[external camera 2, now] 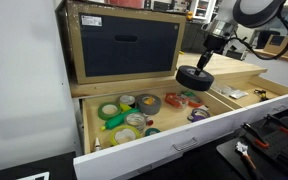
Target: Remove the black tape from the drawer
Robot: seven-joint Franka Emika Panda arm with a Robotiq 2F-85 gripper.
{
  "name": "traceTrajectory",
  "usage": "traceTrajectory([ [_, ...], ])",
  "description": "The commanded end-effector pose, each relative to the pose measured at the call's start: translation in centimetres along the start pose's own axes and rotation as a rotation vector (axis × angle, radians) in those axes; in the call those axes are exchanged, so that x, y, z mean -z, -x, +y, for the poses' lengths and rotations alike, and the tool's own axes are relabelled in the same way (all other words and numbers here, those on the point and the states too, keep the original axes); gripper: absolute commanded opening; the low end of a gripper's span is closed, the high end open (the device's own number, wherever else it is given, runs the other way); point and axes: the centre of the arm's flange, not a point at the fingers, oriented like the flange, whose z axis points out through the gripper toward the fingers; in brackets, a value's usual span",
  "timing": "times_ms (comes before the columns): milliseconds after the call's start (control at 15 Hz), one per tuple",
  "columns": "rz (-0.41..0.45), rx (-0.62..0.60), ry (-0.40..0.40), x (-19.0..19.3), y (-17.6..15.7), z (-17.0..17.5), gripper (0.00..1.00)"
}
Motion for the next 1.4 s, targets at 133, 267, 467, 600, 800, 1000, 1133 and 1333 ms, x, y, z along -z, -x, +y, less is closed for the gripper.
traceTrajectory([
  [133, 0.024, -0.114, 0.024, 2.5, 0.6, 4.8, 0.19],
  [267, 0.023, -0.140, 0.023, 3.0, 0.9, 6.0, 0.19],
  [467, 0.012, -0.170, 0.016, 3.9, 1.7, 7.6, 0.19],
  [600, 0.009, -0.213, 0.023, 4.4, 2.3, 9.0, 0.19],
  [800, 0.022, -0.291, 0.046, 5.3, 3.4, 12.0, 0.19],
  [1000, 0.041, -0.365, 0.075, 6.2, 4.5, 14.8, 0.19],
  [1133, 0.059, -0.409, 0.100, 6.5, 5.0, 16.3, 0.19],
  [1333, 0.077, -0.457, 0.147, 7.1, 5.0, 17.8, 0.19],
])
